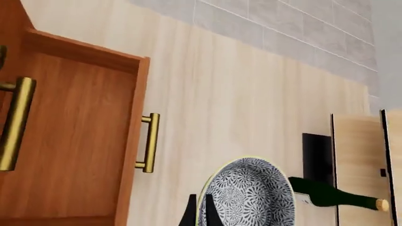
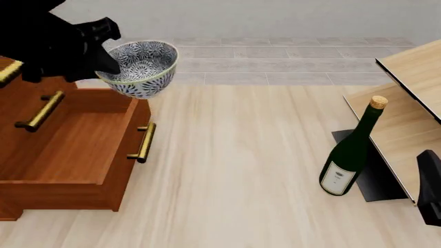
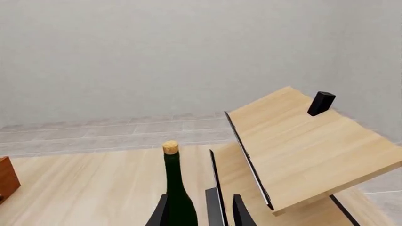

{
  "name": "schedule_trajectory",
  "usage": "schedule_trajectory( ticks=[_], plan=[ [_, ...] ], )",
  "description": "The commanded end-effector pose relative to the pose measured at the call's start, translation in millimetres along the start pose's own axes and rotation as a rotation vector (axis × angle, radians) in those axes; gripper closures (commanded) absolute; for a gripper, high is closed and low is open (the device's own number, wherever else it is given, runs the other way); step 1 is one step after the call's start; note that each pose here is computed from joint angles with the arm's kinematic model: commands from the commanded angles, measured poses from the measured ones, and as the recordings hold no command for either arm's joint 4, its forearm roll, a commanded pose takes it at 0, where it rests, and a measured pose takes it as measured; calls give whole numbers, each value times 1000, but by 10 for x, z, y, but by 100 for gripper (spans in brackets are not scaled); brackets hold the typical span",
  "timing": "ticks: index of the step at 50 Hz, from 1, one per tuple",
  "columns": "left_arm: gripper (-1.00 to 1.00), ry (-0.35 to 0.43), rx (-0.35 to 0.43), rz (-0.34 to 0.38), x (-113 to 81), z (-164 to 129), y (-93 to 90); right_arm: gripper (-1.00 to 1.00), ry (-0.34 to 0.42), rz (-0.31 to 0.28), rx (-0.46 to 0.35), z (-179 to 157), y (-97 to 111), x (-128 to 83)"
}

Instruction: Put the bowl on top of the cabinet.

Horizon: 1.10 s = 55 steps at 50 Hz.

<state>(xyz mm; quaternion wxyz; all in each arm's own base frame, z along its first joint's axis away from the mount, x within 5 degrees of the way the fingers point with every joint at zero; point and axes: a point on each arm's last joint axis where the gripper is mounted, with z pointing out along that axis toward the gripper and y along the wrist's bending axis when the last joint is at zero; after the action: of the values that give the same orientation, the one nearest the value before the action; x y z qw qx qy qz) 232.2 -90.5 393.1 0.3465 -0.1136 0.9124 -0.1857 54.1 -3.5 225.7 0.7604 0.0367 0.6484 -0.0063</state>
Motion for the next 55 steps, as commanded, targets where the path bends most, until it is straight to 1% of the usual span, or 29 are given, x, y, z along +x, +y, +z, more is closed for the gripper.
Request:
schedule_trajectory(
  ticks=[1, 2, 3, 4, 5, 6, 7, 8, 9, 14, 15, 21, 23, 24, 25, 26, 27, 29, 32, 33, 34, 41, 44, 45, 46, 49, 50, 51, 55],
  plan=[
    [100, -30, -21, -124, -237, -455, -20, -100, -1, -1, 1, 1, -1, 18],
    [100, -42, -6, -117, -273, -524, -65, -100, -1, -2, 1, 0, -1, 0],
    [100, -53, -27, -136, -322, -561, -12, -100, -1, -2, 1, 0, 0, -8],
    [100, -44, -26, -141, -322, -566, -35, -100, -1, -2, 1, 0, -1, 4],
    [100, -61, -25, -152, -369, -634, -33, -100, -2, -3, 1, 0, 0, -4],
    [100, -57, -21, -156, -375, -655, -60, -100, -2, -4, 0, 0, 1, -9],
    [100, -57, -19, -149, -399, -685, -83, -100, -2, -4, -1, 0, 1, -7],
    [100, -75, -27, -180, -438, -757, -47, -100, -2, -5, -2, 0, 1, 8],
    [100, -78, -14, -168, -458, -796, -96, -100, -2, -5, -2, 0, 1, 4],
    [100, -125, -25, -192, -563, -930, -45, -100, -2, -4, -1, 0, 0, 3],
    [100, -124, -17, -187, -565, -933, -70, -100, -2, -5, -1, 0, 0, 3],
    [100, -212, -44, -258, -689, -1109, 74, -100, 0, -6, -4, 0, 2, 12],
    [100, -214, -39, -259, -699, -1113, 60, -100, 1, -7, -6, 0, 3, 11],
    [100, -240, -63, -288, -740, -1147, 142, -100, 1, -8, -8, 0, 4, 12],
    [100, -244, -50, -288, -752, -1162, 108, -100, 2, -9, -10, 0, 5, 16],
    [100, -254, -63, -303, -769, -1168, 148, -100, 2, -10, -10, 0, 5, 15],
    [100, -271, -52, -315, -789, -1214, 135, -100, 2, -10, -9, 0, 5, 10],
    [100, -294, -72, -339, -829, -1243, 198, -100, 1, -10, -8, 0, 4, 15],
    [100, -310, -81, -356, -865, -1261, 230, -100, 2, -9, -7, 0, 3, 13],
    [100, -329, -102, -383, -905, -1272, 295, -100, 2, -10, -8, 0, 4, 6],
    [100, -329, -102, -383, -905, -1272, 295, -100, 2, -10, -8, 0, 4, 6],
    [100, -406, -175, -485, -1042, -1351, 536, -100, 1, -10, -8, 0, 4, 15],
    [100, -423, -188, -495, -1080, -1372, 576, -100, 1, -10, -8, 0, 4, 15],
    [100, -457, -209, -509, -1121, -1440, 643, -100, 1, -10, -9, 0, 4, 10],
    [100, -468, -221, -510, -1144, -1457, 677, -100, 1, -9, -8, 0, 4, 11],
    [100, -496, -263, -543, -1191, -1492, 805, -100, -1, -9, -8, 0, 4, 9],
    [100, -496, -263, -543, -1191, -1492, 805, -100, -1, -9, -8, 0, 4, 9],
    [100, -509, -285, -571, -1209, -1502, 879, -100, -1, -8, -7, 1, 3, 20],
    [100, -535, -321, -610, -1237, -1543, 999, -100, -1, -8, -8, 1, 4, 18]
  ],
)
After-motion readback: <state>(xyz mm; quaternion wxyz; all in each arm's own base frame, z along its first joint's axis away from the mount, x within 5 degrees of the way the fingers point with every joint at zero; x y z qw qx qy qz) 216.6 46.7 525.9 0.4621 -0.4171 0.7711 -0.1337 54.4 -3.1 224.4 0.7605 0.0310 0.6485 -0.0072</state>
